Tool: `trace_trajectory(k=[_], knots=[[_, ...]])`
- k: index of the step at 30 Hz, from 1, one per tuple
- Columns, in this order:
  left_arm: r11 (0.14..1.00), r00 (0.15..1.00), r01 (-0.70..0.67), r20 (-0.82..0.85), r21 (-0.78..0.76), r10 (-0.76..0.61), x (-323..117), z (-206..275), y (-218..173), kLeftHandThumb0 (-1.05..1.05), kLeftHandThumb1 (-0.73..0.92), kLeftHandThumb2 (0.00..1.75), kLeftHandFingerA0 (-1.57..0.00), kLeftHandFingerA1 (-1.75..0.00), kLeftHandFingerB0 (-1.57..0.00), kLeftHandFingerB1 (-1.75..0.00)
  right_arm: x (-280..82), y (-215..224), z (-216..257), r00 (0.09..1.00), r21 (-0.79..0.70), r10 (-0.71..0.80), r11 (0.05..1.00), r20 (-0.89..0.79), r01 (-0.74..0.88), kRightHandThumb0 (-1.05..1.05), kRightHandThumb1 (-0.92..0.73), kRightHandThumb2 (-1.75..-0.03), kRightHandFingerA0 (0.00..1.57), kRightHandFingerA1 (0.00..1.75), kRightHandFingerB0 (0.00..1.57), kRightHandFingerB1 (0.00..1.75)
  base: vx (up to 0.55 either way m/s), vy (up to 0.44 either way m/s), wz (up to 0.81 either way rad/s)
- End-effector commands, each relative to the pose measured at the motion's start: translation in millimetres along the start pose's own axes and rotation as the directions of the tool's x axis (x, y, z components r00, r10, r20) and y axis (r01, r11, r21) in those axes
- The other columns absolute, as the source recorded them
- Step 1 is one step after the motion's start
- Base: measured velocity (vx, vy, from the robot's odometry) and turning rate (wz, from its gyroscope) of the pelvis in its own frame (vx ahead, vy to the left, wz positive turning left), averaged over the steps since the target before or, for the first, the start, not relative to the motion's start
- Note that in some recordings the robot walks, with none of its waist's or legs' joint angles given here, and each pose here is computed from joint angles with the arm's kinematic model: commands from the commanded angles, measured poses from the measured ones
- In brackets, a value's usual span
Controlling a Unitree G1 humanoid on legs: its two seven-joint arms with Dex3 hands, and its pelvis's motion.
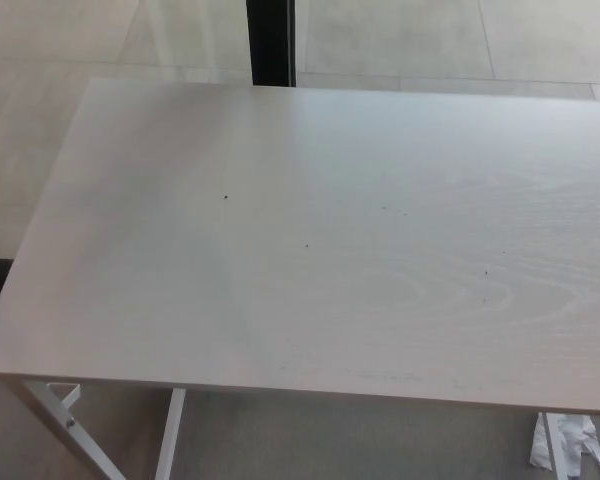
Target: The robot uses both its hands to grab the left and right ends of a football kept in the middle of the desk infront of it, lifts it up and places it in the palm of a person
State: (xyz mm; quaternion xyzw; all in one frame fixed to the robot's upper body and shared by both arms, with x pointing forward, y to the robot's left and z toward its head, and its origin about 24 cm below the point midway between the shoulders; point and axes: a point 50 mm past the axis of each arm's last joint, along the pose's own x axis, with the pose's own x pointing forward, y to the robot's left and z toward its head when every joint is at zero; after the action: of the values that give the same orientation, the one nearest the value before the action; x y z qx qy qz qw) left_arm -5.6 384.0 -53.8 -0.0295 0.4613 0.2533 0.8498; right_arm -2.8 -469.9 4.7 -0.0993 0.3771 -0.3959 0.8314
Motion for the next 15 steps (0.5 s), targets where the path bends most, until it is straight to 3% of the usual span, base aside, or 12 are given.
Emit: trace_trajectory(k=[1,2,4,5,6,8,9,10,11,12,14,15], knots=[[0.999,0.999,0.015,-0.046,0.044,-0.013,-6.1,-6.1,1.9,-0.67,0.42,0.86,-0.81,-0.74,-0.54,-0.61,-2.8,-11.6,8.4,0.999,-0.024,-0.019,1.0,0.037,0.019,-0.58,-0.58,-0.58,0.58,0.8,0.31,0.35,0.0,0.0,0.0],[0.998,0.999,0.011,-0.039,0.061,-0.008,-7.5,-7.8,2.6,-0.66,0.52,0.56,-0.86,-0.63,-0.65,-0.52,-2.2,-10.0,8.9,0.999,-0.071,-0.016,0.997,0.034,0.019,-0.58,-0.59,-0.58,0.41,0.68,0.29,0.34,0.0,0.0,0.0],[0.999,0.999,0.001,-0.041,0.045,0.001,-5.4,-8.7,4.3,-0.67,0.53,0.57,-0.81,-0.64,-0.62,-0.53,-1.5,-7.4,9.7,0.999,-0.081,-0.001,0.997,0.038,0.004,-0.6,-0.59,-0.58,0.34,0.65,0.26,0.33,0.0,0.0,0.0],[0.999,0.999,-0.003,-0.042,0.045,0.004,-5.2,-8.8,5.3,-0.66,0.54,0.57,-0.82,-0.63,-0.64,-0.52,-0.9,-5.6,10.9,0.999,-0.096,0.009,0.995,0.042,-0.005,-0.65,-0.46,-0.84,0.29,0.65,0.18,0.46,0.0,0.0,0.0],[0.999,0.999,-0.002,-0.04,0.047,0.004,-5.9,-8.5,5.5,-0.64,0.52,0.56,-0.81,-0.64,-0.68,-0.53,-0.1,-5.1,11.0,0.999,-0.095,0.007,0.996,0.038,-0.003,-0.61,-0.59,-0.58,0.41,0.66,0.26,0.34,0.0,0.0,0.0],[0.999,0.999,-0.001,-0.038,0.035,0.003,-8.3,-9.5,4.8,-0.61,0.51,0.55,-0.87,-0.65,-0.74,-0.55,0.2,-5.1,12.1,0.999,-0.086,0.011,0.996,0.042,-0.007,-0.6,-0.59,-0.58,0.39,0.67,0.26,0.33,0.0,0.0,0.0],[0.999,0.999,-0.002,-0.049,0.037,0.003,-10.0,-13.4,5.7,-0.58,0.5,0.55,-0.88,-0.64,-0.76,-0.57,0.1,-7.0,12.1,0.999,-0.081,0.005,0.997,0.036,-0.002,-0.62,-0.46,-0.83,0.43,0.68,0.2,0.45,0.0,0.0,0.0],[1.0,0.999,0.006,-0.053,0.004,-0.006,-10.0,-13.4,5.6,-0.56,0.49,0.54,-0.86,-0.65,-0.77,-0.58,0.2,-7.6,11.9,0.999,-0.059,0.004,0.998,0.032,-0.002,-0.68,-0.48,-0.83,0.48,0.7,0.22,0.45,0.0,0.0,0.0],[1.0,0.998,0.003,-0.065,0.0,-0.003,-12.5,-19.1,6.7,-0.56,0.49,0.54,-0.86,-0.65,-0.77,-0.58,-0.1,-9.6,13.8,0.999,-0.07,0.004,0.998,0.033,-0.001,-0.68,-0.48,-0.83,0.48,0.7,0.22,0.45,0.0,0.0,0.0],[1.0,0.998,-0.002,-0.066,-0.01,0.002,-12.9,-19.3,5.9,-0.51,0.48,0.54,-0.87,-0.65,-0.78,-0.59,-0.4,-10.0,15.0,0.999,-0.072,0.009,0.997,0.035,-0.006,-0.6,-0.57,-0.58,0.41,0.63,0.27,0.33,0.0,0.0,0.0],[1.0,0.997,0.0,-0.074,0.004,0.001,-15.2,-24.5,6.3,-0.55,0.48,0.54,-0.86,-0.64,-0.77,-0.57,-1.7,-12.7,16.8,0.999,-0.077,0.016,0.997,0.041,-0.013,-0.62,-0.45,-0.82,0.44,0.68,0.21,0.45,0.0,0.0,0.0],[1.0,0.997,-0.007,-0.076,0.005,0.008,-13.5,-23.5,6.4,-0.64,0.4,0.84,-0.82,-0.75,-0.51,-0.61,-1.7,-11.3,17.3,0.999,-0.096,0.034,0.995,0.04,-0.03,-0.64,-0.56,-0.57,0.41,0.64,0.25,0.33,0.0,0.0,0.0]])
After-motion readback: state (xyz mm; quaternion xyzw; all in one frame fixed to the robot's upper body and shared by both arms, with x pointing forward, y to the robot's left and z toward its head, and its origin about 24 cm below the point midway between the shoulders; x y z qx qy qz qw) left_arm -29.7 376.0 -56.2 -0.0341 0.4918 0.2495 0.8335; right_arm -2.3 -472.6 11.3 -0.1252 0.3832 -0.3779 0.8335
